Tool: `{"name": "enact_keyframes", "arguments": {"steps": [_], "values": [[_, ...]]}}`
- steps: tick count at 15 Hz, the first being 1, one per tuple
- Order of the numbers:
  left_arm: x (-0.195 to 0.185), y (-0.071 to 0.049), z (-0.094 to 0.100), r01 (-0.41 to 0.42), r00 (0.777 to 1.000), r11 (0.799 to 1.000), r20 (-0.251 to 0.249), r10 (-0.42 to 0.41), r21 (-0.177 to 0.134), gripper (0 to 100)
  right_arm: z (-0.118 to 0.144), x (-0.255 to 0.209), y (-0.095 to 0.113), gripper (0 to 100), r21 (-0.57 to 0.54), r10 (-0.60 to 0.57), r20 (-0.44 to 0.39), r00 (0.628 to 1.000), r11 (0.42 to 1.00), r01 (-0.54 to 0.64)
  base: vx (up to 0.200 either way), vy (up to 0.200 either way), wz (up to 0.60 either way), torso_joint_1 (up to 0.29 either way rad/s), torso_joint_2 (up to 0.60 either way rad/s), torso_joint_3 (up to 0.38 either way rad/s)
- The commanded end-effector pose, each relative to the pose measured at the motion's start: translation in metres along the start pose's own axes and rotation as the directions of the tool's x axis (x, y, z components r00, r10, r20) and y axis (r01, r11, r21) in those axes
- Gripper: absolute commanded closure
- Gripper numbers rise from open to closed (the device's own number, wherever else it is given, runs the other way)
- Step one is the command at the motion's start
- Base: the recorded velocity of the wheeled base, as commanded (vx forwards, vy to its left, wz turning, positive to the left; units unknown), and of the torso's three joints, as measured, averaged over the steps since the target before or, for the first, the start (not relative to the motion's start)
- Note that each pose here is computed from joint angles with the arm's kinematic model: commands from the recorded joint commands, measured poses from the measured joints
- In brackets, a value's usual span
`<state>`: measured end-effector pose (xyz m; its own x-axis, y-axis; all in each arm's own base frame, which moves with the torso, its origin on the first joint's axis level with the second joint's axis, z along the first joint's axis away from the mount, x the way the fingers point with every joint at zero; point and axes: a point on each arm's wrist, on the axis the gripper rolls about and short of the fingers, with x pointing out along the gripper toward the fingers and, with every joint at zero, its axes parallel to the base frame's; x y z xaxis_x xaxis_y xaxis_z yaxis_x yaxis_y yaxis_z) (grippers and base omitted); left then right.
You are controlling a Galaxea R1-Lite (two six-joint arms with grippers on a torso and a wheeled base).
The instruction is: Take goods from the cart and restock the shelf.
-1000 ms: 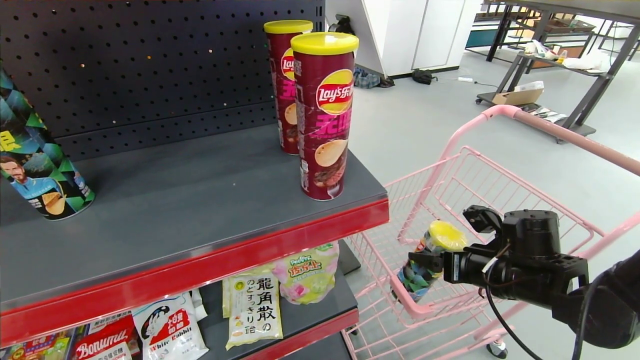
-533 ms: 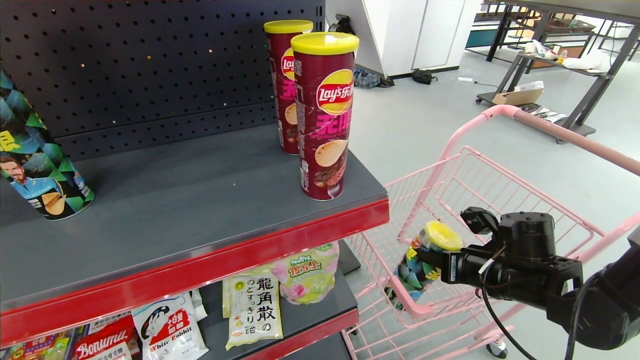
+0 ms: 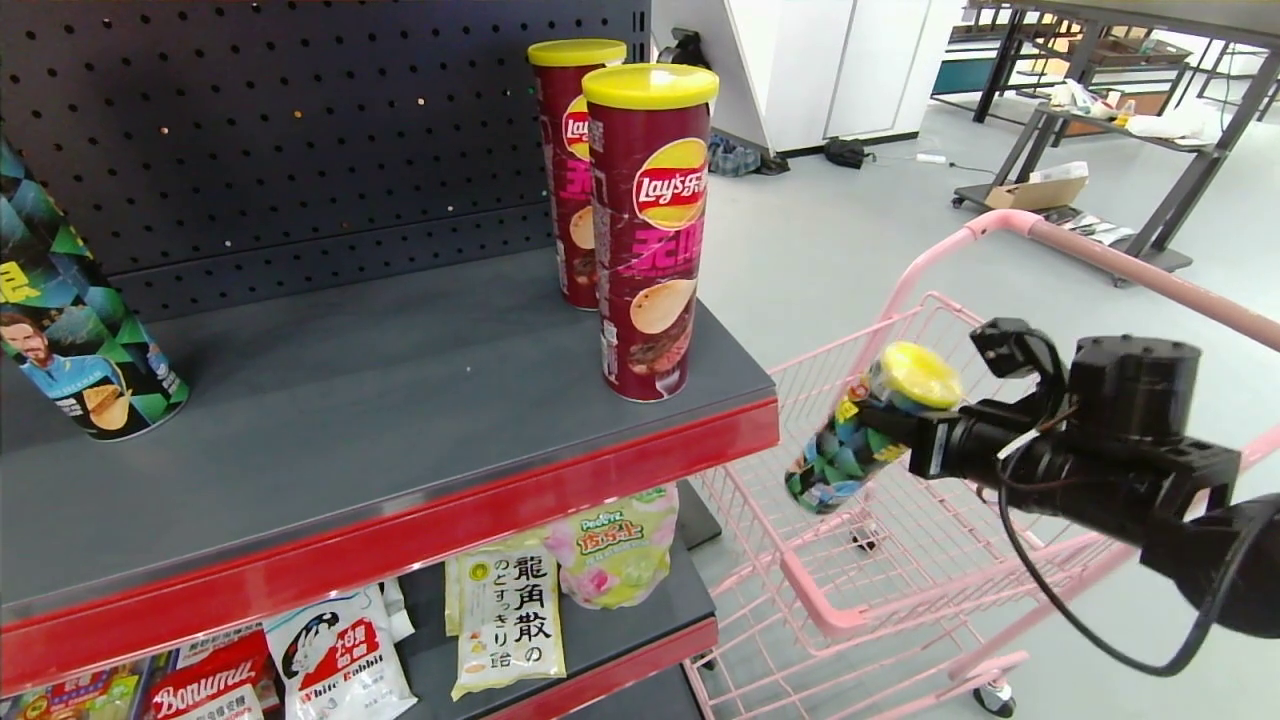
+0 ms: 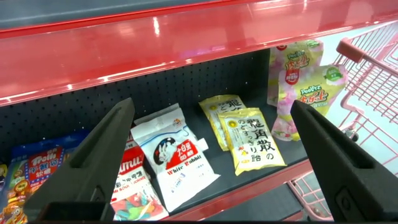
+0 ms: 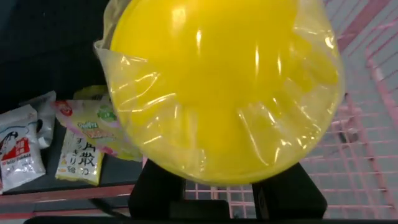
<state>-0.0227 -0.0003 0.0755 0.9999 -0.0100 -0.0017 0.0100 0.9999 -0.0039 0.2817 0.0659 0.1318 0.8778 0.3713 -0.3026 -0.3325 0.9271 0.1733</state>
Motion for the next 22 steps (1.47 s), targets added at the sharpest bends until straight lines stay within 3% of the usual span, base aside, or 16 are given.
{"name": "enact_keyframes", "arguments": {"steps": [1, 3, 4, 5, 7, 9, 11, 13, 17, 22], "values": [[0.0, 0.0, 0.0, 0.001, 1.0, 1.0, 0.0, -0.001, -0.001, 0, 0.076, -0.058, -0.001, 100, -0.071, -0.05, 0.198, 0.979, 0.995, 0.065, 0.0, 0.0, 0.0, 0.0, 0.0, 0.0], [0.0, 0.0, 0.0, 0.001, 1.0, 1.0, 0.0, -0.001, -0.001, 0, 0.105, -0.115, 0.011, 100, -0.076, -0.07, 0.225, 0.972, 0.993, 0.09, 0.0, 0.0, 0.0, 0.0, 0.0, 0.0], [0.0, 0.0, 0.0, 0.001, 1.0, 1.0, 0.0, -0.001, -0.001, 0, 0.106, -0.134, 0.015, 100, -0.074, -0.088, 0.222, 0.971, 0.992, 0.107, 0.0, 0.0, 0.0, 0.0, 0.0, 0.0], [0.0, 0.0, 0.0, 0.001, 1.0, 1.0, 0.0, -0.001, -0.001, 0, 0.098, -0.177, 0.023, 100, -0.1, -0.185, 0.183, 0.965, 0.973, 0.206, 0.0, 0.0, 0.0, 0.0, 0.0, 0.0], [0.0, 0.0, 0.0, 0.004, 1.0, 1.0, 0.0, -0.004, -0.001, 0, 0.078, -0.211, 0.031, 100, -0.123, -0.189, 0.126, 0.974, 0.971, 0.205, 0.0, 0.0, 0.0, 0.0, 0.0, 0.0], [0.0, 0.0, 0.0, 0.004, 1.0, 1.0, 0.0, -0.004, -0.001, 0, 0.032, -0.253, 0.037, 100, -0.123, -0.249, 0.054, 0.967, 0.959, 0.254, 0.0, 0.0, 0.0, 0.0, 0.0, 0.0], [0.0, 0.0, 0.0, 0.004, 1.0, 1.0, 0.0, -0.004, -0.001, 0, 0.01, -0.269, 0.04, 100, -0.145, -0.28, 0.002, 0.96, 0.95, 0.277, 0.0, 0.0, 0.0, 0.0, 0.0, 0.0], [0.0, 0.0, 0.0, 0.004, 1.0, 1.0, -0.001, -0.004, -0.001, 0, 0.0, -0.275, 0.041, 100, -0.153, -0.314, 0.01, 0.949, 0.938, 0.312, 0.0, 0.0, 0.0, 0.0, 0.0, 0.0], [0.0, 0.0, 0.0, 0.004, 1.0, 1.0, -0.001, -0.004, -0.001, 0, 0.0, -0.276, 0.04, 100, -0.148, -0.332, 0.015, 0.943, 0.932, 0.33, 0.0, 0.0, 0.0, 0.012, -0.03, -0.023], [0.0, 0.0, 0.0, 0.004, 1.0, 1.0, 0.0, -0.004, -0.001, 0, 0.0, -0.276, 0.04, 100, -0.148, -0.329, 0.016, 0.944, 0.933, 0.327, 0.0, 0.0, 0.0, 0.163, -0.48, -0.302]]}}
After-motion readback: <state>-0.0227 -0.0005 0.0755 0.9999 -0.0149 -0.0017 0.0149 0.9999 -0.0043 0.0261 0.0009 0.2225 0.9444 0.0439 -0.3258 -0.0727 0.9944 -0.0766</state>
